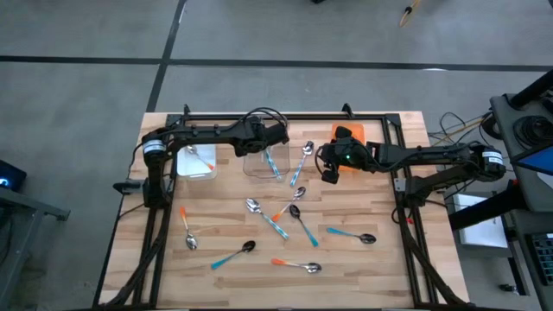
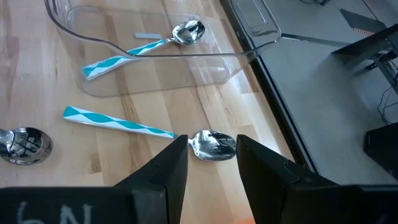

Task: Sort silverware by color (type)
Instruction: Put the blue patterned spoon into the transparent bin

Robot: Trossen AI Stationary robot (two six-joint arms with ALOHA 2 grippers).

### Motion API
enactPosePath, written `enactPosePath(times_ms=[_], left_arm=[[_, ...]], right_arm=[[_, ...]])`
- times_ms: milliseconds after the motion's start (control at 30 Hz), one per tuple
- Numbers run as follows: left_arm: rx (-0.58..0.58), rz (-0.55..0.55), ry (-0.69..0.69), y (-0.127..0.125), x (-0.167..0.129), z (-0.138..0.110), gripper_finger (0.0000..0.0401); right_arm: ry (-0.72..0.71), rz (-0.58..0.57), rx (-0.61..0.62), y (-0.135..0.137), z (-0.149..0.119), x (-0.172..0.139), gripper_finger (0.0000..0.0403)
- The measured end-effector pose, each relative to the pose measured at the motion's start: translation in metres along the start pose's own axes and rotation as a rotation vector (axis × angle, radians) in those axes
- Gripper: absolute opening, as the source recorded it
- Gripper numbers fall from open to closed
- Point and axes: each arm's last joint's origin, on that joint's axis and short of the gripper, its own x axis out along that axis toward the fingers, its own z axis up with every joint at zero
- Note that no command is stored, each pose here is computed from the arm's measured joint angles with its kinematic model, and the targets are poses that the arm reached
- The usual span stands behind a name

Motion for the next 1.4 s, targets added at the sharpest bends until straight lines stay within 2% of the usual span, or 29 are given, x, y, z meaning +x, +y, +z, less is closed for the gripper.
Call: enactPosePath(times_ms=[833, 1033, 1400], left_arm=[[0.049, 0.000, 0.152, 0.001, 0.001, -0.002, 0.0024], [0.038, 0.013, 0.150, 0.002, 0.008, 0.002, 0.0024], [0.062, 0.053, 0.183, 0.003, 0.022, -0.008, 0.0024]], right_arm=[[0.049, 0.008, 0.010, 0.001, -0.005, 0.000, 0.0128], [0.047, 0.008, 0.010, 0.001, -0.005, 0.000, 0.0128], [0.045, 0.002, 0.015, -0.001, -0.005, 0.000, 0.0128]])
